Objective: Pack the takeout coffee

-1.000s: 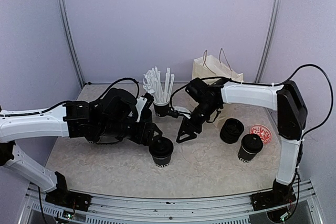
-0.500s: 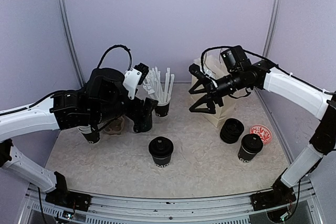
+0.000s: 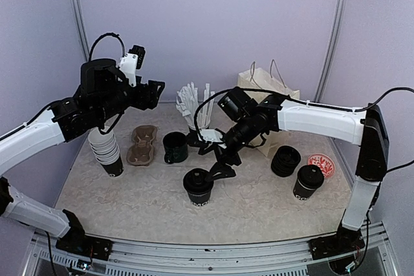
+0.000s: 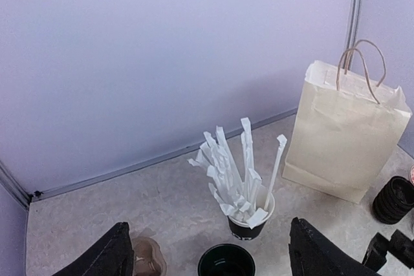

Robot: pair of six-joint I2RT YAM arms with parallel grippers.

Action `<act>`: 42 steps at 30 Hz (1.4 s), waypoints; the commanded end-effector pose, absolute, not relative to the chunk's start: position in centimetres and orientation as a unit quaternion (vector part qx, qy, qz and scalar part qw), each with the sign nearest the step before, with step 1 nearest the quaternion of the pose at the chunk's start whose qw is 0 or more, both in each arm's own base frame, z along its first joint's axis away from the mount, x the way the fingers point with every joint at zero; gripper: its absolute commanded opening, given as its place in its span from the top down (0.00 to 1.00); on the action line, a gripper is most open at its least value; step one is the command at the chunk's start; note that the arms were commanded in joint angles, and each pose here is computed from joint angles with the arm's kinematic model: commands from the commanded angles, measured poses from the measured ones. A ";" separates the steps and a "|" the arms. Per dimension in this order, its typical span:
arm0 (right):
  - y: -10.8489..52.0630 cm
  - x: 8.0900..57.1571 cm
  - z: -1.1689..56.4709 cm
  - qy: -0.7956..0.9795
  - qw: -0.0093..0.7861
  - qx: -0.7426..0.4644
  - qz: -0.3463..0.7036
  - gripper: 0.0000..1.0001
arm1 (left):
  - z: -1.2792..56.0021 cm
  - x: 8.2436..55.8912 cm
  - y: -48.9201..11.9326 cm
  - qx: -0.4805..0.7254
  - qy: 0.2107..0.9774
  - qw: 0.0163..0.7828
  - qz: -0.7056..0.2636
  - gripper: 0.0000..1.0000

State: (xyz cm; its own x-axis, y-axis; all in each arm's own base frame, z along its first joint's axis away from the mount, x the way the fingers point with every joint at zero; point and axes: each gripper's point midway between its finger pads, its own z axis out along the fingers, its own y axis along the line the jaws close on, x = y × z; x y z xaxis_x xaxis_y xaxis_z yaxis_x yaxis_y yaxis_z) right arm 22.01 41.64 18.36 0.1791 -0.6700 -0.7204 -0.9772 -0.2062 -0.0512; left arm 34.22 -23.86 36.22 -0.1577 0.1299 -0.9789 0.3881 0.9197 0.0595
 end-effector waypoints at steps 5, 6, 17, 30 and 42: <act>43.4 21.0 15.8 0.567 0.228 -0.748 0.261 0.01 | 34.9 36.1 -21.7 0.158 0.743 0.636 -0.133 0.20; 43.5 21.0 15.5 0.569 0.225 -0.748 0.259 0.01 | 34.8 36.0 -21.5 0.159 0.743 0.636 -0.135 0.20; 44.2 20.5 13.8 0.575 0.198 -0.756 0.243 0.12 | 32.9 36.4 -21.3 0.164 0.755 0.618 -0.145 0.20; 44.3 20.1 13.2 0.576 0.194 -0.760 0.231 0.20 | 32.0 36.6 -21.3 0.166 0.763 0.608 -0.143 0.21; 43.0 25.8 15.5 0.636 0.234 -0.705 0.209 0.28 | 31.6 36.6 -21.4 0.170 0.767 0.602 -0.143 0.21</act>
